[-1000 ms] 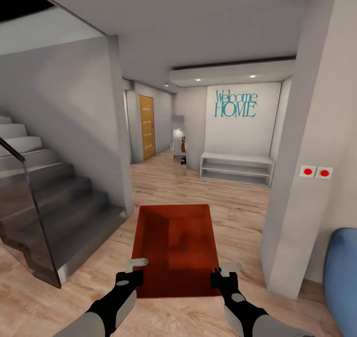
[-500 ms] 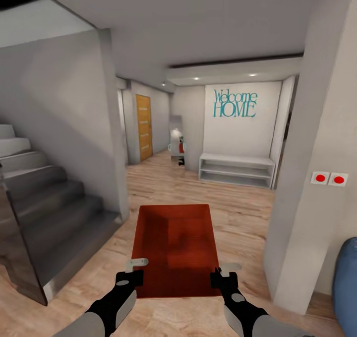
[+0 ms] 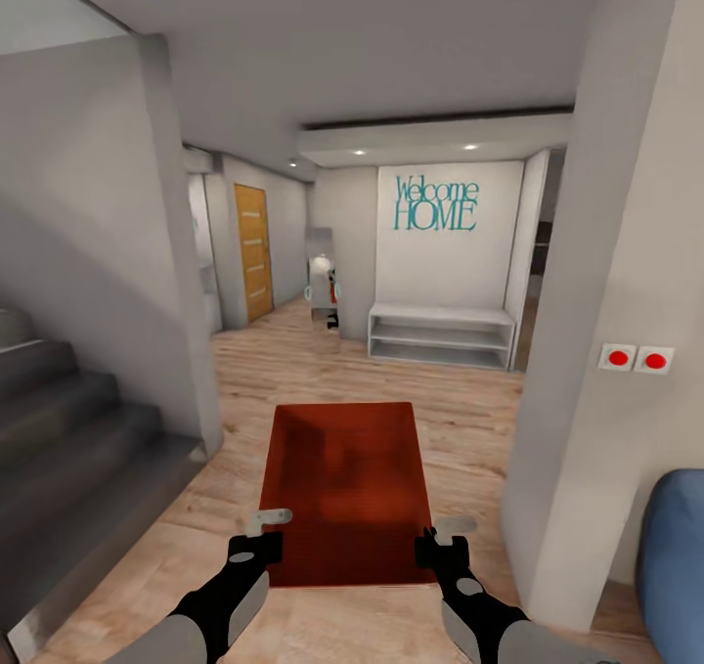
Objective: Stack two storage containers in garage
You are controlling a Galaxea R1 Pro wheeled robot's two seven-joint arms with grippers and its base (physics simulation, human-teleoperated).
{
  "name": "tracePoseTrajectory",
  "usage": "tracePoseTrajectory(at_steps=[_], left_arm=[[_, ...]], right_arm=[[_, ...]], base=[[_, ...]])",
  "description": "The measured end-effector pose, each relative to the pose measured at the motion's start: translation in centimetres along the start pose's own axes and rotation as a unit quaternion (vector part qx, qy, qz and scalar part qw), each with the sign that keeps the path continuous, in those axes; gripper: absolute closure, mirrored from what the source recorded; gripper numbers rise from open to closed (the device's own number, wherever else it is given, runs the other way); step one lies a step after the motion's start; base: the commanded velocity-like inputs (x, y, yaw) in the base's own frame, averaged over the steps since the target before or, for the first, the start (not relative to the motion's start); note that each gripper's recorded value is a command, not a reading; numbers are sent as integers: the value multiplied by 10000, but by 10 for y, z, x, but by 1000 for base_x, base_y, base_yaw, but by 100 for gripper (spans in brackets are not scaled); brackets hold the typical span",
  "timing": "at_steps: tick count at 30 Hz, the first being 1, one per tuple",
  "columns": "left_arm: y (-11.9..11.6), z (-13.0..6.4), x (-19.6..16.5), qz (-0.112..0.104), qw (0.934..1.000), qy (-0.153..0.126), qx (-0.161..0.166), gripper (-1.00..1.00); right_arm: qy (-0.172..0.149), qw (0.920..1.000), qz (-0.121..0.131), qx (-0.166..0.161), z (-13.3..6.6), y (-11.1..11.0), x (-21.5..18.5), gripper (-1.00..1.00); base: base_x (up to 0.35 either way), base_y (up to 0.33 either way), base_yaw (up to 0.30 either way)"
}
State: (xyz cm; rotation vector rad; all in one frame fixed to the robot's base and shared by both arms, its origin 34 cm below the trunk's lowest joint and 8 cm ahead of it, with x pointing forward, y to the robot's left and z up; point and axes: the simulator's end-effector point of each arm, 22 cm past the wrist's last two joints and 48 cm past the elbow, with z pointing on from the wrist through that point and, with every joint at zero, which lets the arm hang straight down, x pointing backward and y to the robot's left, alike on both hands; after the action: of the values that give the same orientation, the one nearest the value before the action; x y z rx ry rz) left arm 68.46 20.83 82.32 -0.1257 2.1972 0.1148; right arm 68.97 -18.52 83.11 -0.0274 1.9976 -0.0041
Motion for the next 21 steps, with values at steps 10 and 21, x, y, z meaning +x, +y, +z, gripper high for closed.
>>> tracePoseTrajectory(at_steps=[10, 21], left_arm=[[0, 0, 0, 1, 10000, 0, 0, 100], [0, 0, 0, 6, 10000, -3, 1, 100]], right_arm=[[-2, 10000, -2, -1, 0, 0, 0, 100], [-2, 10000, 2, 0, 0, -1, 0, 100]], base=[[322, 0, -1], [322, 0, 0]])
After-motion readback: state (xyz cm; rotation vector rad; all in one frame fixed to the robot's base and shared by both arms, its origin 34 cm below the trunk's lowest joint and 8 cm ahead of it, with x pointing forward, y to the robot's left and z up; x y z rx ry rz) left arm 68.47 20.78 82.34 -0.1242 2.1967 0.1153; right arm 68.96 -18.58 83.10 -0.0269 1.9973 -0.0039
